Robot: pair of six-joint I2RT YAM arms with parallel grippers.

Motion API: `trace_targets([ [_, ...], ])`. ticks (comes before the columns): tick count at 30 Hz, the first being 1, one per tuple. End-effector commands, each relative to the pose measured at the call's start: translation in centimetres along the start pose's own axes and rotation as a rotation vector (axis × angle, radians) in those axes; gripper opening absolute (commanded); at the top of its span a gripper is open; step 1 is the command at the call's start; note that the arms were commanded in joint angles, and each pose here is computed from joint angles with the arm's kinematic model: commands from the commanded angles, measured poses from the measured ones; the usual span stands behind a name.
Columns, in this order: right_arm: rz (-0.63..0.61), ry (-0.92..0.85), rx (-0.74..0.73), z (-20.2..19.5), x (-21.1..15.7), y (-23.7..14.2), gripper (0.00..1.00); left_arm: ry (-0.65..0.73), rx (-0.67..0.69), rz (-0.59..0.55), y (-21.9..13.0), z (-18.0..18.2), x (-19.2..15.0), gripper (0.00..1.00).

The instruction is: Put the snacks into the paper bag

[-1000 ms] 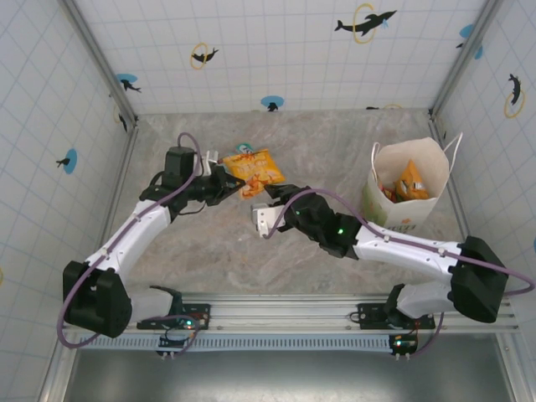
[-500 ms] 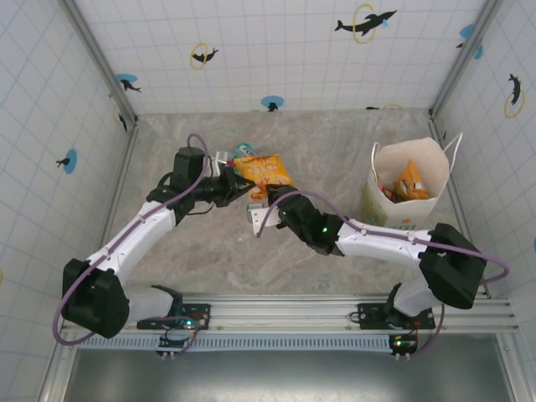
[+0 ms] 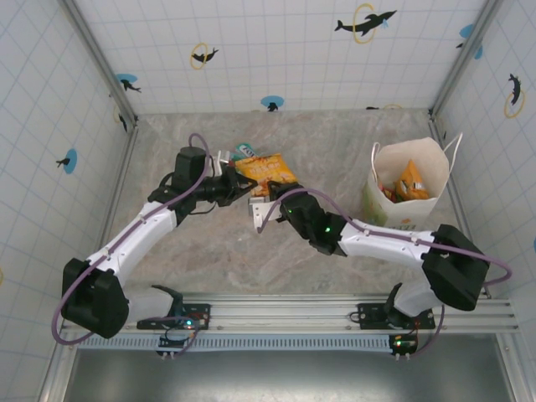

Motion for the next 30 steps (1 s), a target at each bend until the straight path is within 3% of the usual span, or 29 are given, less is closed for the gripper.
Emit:
trace_targets([
  [1, -0.039, 0.024, -0.080, -1.8, 0.1, -1.5, 0.05, 0.025, -0.005, -0.035, -0.3, -0.6, 0.4, 0.12],
  [8, -0.044, 0.088, -0.086, -2.0, -0.7, -2.8, 0.00, 0.080, 0.025, -0.075, -0.6, -1.2, 1.0, 0.54],
  [14, -0.084, 0.230, -0.090, -3.6, -2.0, -4.3, 0.00, 0.177, 0.098, -0.197, -1.9, -2.4, 2.4, 0.65],
  [24, -0.170, 0.514, -0.140, -7.8, -5.6, -7.6, 0.00, 0.296, 0.226, -0.503, -4.9, -3.2, 5.0, 0.75],
  [30, -0.298, 0.722, -0.242, -12.2, -7.3, -10.4, 0.00, 0.318, 0.279, -0.502, -4.3, -1.9, 5.3, 0.75],
])
Point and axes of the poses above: each hand's point on the last joint's axis, 136 mm out from that joint toward the fingers, its own y axis out along the fingers, its own z axis along the line the jaws close on, x = y × z, the point moved 6 cm from there along -y, back along the fingers, and after that the axes turned 9 degrees about -y, right-handed, at the moved point
